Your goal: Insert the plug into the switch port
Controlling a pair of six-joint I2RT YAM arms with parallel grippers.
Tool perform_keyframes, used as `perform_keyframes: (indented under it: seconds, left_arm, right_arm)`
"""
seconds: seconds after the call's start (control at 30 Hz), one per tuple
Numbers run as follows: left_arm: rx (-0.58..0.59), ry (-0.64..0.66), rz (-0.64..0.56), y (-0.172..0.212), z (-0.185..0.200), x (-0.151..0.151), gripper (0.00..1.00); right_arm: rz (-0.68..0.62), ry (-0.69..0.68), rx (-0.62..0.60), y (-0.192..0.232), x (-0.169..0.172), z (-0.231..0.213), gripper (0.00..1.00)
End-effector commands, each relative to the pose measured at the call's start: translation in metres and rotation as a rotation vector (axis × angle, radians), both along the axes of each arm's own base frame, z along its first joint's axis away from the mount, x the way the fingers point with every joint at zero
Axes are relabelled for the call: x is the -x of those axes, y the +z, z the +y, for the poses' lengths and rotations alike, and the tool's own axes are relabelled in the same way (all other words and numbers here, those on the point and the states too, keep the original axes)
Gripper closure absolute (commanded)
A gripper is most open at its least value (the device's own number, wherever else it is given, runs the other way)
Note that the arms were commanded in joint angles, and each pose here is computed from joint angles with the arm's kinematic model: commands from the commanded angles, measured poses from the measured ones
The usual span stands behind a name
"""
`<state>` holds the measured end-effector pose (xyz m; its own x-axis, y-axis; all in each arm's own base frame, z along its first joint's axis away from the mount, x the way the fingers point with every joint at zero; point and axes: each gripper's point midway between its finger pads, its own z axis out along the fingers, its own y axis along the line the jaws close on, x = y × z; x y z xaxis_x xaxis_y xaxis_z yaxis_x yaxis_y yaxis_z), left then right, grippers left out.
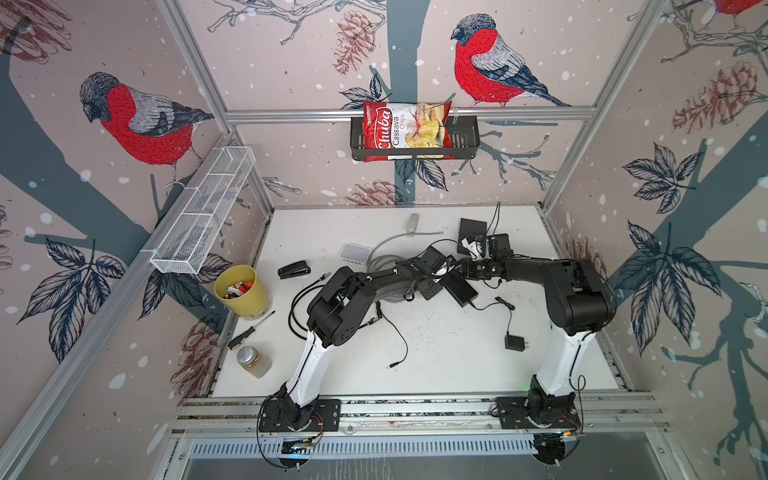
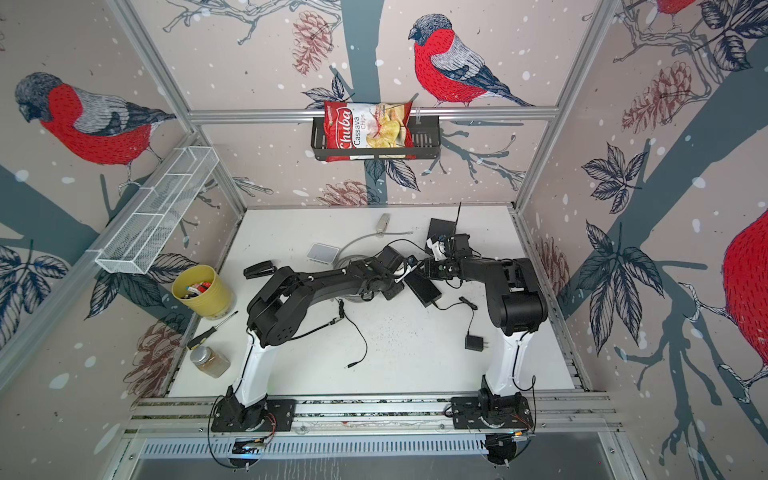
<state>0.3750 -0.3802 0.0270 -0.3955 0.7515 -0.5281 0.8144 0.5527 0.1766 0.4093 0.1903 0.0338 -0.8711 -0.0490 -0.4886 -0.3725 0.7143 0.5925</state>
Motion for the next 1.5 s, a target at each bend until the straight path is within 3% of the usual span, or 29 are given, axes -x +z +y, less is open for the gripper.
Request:
perform_keyframes:
  seconds: [0.0,0.63,1.0,1.47]
  left_arm:
    - [0.004,-0.001,0.009,-0.002,-0.002,0.001,0.93]
    - [0.084,0.008,-0.064,0.018,-0.013,-0.009,0.93]
    - [0.070,-0.006,-0.057,0.007,-0.015,-0.009,0.93]
    - [0.112,-0.002,-0.147,0.035,-0.021,-0.024,0.93]
  right_arm:
    - [0.029,-0.001,0.014,-0.008,0.003,-0.001,0.62]
    - [0.037,0.040,0.026,-0.013,0.012,0.004,0.62]
    - [0.033,0.086,0.009,-0.011,0.018,0.011,0.63]
    - [0.037,0.104,0.036,-0.015,0.024,0.011,0.64]
